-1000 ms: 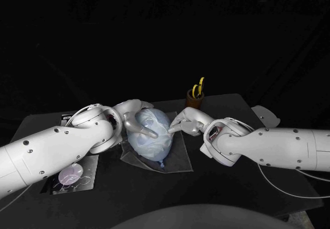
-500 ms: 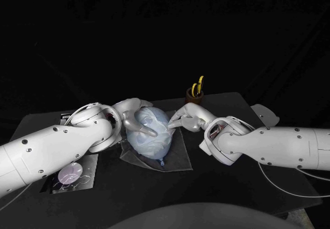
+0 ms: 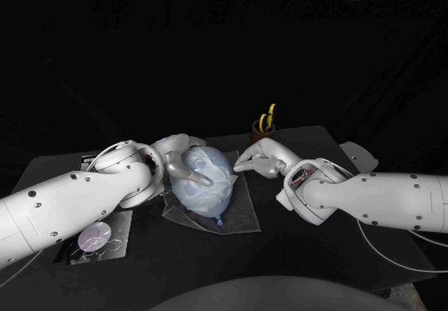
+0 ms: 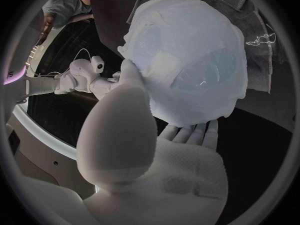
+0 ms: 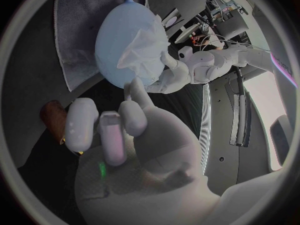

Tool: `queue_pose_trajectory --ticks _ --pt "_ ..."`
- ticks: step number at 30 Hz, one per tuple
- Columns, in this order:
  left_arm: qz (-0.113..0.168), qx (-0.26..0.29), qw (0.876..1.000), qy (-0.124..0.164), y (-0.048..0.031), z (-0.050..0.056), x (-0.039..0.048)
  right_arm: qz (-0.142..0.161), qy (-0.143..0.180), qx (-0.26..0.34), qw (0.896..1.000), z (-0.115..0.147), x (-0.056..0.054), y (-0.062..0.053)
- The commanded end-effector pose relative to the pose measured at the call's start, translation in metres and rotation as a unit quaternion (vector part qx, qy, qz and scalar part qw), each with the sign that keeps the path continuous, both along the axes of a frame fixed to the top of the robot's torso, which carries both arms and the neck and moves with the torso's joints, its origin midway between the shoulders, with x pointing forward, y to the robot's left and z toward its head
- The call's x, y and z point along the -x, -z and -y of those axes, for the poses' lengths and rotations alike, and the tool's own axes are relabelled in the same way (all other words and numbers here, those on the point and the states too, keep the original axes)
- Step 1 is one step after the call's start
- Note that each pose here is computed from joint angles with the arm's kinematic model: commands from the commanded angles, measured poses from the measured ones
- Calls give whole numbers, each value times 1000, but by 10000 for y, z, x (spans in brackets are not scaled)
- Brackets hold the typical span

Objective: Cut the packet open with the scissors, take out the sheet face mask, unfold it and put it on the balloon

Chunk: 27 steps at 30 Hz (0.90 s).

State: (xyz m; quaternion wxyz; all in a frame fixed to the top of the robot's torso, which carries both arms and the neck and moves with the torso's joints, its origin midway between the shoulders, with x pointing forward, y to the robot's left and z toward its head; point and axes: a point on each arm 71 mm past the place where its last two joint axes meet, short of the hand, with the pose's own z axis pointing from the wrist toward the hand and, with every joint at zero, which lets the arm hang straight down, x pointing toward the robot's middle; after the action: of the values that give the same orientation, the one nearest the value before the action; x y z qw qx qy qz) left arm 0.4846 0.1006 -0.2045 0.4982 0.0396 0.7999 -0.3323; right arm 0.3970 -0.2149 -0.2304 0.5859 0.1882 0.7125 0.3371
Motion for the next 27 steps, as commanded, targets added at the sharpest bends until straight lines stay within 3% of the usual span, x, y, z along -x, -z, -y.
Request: queue_pose_trajectory --ticks 1,9,14,21,27 --pt "-5 -3 1000 5 16 4 5 -6 0 4 1000 21 6 8" --pt "-5 -2 1000 5 15 5 5 -24 2 -16 1000 -30 -6 34" --pt "-5 -1 1000 5 13 5 8 -71 35 -66 995 -46 -11 87" --pt "-5 -1 1000 5 12 4 10 -111 49 -82 989 -59 -1 138" --pt "-5 -1 1000 5 12 2 9 -119 49 -82 988 -86 10 149"
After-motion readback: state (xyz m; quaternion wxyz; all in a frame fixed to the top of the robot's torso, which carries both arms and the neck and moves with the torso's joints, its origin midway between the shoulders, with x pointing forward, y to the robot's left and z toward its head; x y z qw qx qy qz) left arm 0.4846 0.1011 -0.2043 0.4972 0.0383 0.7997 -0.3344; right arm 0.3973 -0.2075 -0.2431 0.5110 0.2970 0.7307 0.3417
